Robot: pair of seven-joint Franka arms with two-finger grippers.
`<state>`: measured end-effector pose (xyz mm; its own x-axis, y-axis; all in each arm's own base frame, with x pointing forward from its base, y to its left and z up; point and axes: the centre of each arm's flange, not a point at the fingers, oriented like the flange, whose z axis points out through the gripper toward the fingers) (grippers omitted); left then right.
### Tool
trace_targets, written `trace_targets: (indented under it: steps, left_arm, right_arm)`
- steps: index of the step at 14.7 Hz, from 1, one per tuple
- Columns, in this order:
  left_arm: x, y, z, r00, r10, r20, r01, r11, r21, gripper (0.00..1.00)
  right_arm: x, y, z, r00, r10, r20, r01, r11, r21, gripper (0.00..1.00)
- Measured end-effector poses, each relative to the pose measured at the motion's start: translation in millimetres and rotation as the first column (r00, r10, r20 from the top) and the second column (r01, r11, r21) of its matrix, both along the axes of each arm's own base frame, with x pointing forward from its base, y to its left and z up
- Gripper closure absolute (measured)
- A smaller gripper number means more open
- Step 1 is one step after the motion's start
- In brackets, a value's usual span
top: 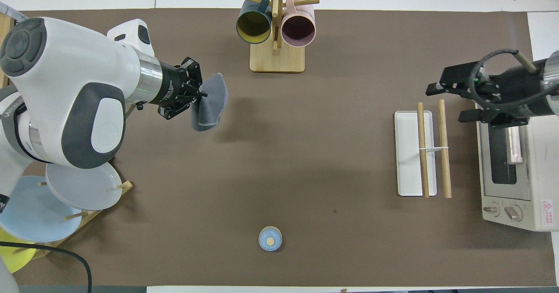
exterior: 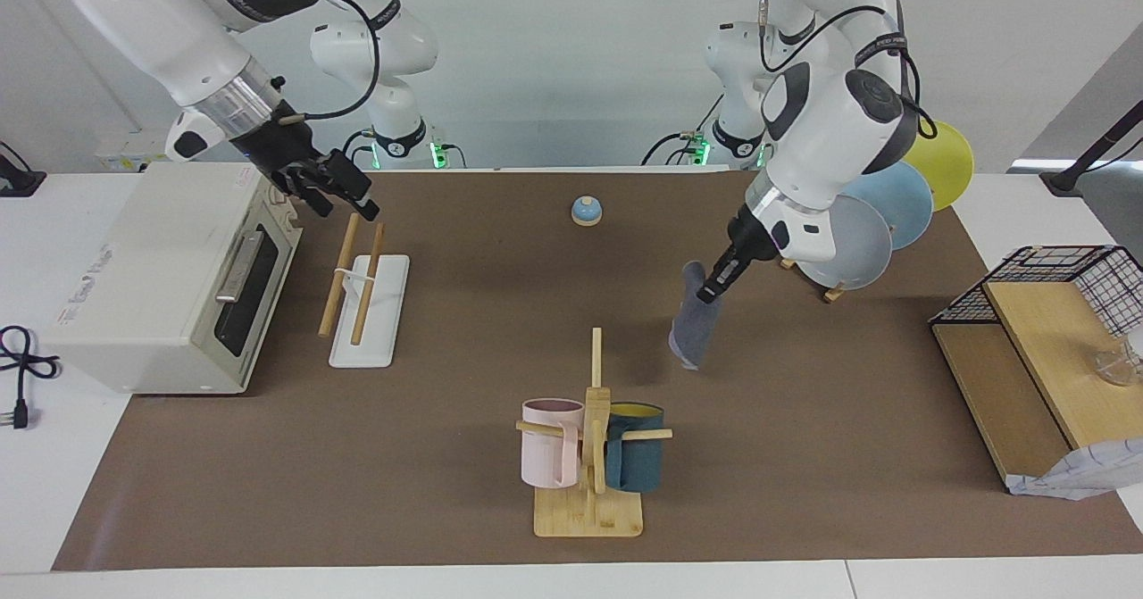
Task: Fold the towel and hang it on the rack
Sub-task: 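Lift the folded cloth with the left gripper while the right gripper approaches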
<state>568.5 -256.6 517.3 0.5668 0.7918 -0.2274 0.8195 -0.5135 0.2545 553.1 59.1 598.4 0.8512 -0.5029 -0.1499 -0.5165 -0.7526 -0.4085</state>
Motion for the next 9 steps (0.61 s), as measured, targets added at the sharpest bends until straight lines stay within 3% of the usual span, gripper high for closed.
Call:
trace_targets:
  steps: [2, 5, 9]
  left_arm:
    - [-18, -24, 29, 0.968, 0.244, -0.062, -0.246, 0.968, -0.036, 0.98]
    - [-32, -42, 59, 0.864, 0.481, -0.147, -0.494, 0.867, -0.068, 0.98]
    - [-34, -52, 74, 0.649, 0.711, -0.271, -0.750, 0.658, -0.067, 0.98]
  right_arm:
    - [-2.3, 45, -3, 0.985, -0.165, -0.046, 0.169, 0.981, 0.100, 0.00]
    - [-5.4, 71, -19, 0.924, -0.346, -0.166, 0.378, 0.893, 0.244, 0.00]
    - [-9.9, 102, -35, 0.788, -0.486, -0.378, 0.605, 0.724, 0.332, 0.00]
